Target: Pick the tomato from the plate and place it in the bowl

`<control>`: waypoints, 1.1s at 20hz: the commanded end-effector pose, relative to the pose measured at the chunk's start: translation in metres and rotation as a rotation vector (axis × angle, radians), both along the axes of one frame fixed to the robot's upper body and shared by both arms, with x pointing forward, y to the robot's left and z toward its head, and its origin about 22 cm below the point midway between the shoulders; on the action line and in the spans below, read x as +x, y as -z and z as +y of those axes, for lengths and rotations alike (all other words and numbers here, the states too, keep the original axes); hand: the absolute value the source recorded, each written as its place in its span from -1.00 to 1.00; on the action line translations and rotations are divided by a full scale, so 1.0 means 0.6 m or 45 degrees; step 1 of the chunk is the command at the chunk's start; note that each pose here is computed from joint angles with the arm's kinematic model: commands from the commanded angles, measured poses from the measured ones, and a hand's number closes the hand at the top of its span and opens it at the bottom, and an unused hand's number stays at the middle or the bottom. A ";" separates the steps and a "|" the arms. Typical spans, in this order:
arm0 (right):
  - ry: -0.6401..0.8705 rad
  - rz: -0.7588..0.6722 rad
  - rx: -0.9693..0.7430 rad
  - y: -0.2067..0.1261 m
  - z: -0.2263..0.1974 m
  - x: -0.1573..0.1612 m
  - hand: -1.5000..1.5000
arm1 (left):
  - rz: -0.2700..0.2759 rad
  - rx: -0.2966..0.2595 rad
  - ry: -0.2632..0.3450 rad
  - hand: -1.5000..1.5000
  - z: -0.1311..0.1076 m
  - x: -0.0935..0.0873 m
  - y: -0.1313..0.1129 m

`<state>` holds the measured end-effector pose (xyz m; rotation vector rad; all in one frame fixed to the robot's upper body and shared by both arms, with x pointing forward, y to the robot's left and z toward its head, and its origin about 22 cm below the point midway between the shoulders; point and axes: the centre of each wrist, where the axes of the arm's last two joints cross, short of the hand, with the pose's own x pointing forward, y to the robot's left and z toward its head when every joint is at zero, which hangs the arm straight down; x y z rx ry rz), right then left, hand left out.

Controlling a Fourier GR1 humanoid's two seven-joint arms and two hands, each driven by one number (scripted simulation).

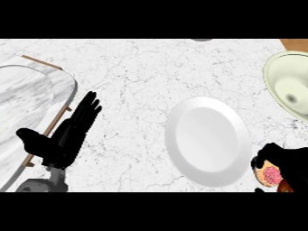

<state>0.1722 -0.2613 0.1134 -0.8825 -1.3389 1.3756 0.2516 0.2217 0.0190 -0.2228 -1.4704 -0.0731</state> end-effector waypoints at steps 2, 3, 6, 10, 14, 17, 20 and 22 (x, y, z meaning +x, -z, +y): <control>-0.061 -0.247 0.059 -0.106 -0.055 -0.032 1.00 | -0.023 0.005 -0.016 0.00 -0.015 0.007 -0.006; -0.075 -0.238 0.071 -0.122 -0.052 -0.051 1.00 | -0.027 0.000 -0.040 0.00 -0.001 0.005 -0.013; -0.007 -0.294 0.096 -0.159 -0.088 -0.062 1.00 | -0.005 0.018 -0.002 0.00 -0.010 0.001 -0.013; 0.057 -0.361 0.166 -0.200 -0.121 -0.073 1.00 | -0.001 0.024 0.023 0.00 0.005 0.004 -0.016; 0.118 -0.382 0.229 -0.224 -0.173 -0.065 1.00 | -0.025 0.002 0.054 0.00 -0.046 0.020 -0.020; 0.180 -0.410 0.299 -0.259 -0.195 -0.041 1.00 | -0.016 0.012 0.082 0.00 -0.034 0.017 -0.003; 0.214 -0.418 0.284 -0.269 -0.227 -0.004 1.00 | -0.025 0.002 0.092 0.00 -0.034 0.004 -0.006; 0.260 -0.408 0.308 -0.234 -0.238 0.038 1.00 | -0.013 0.003 0.127 0.00 -0.052 0.021 -0.025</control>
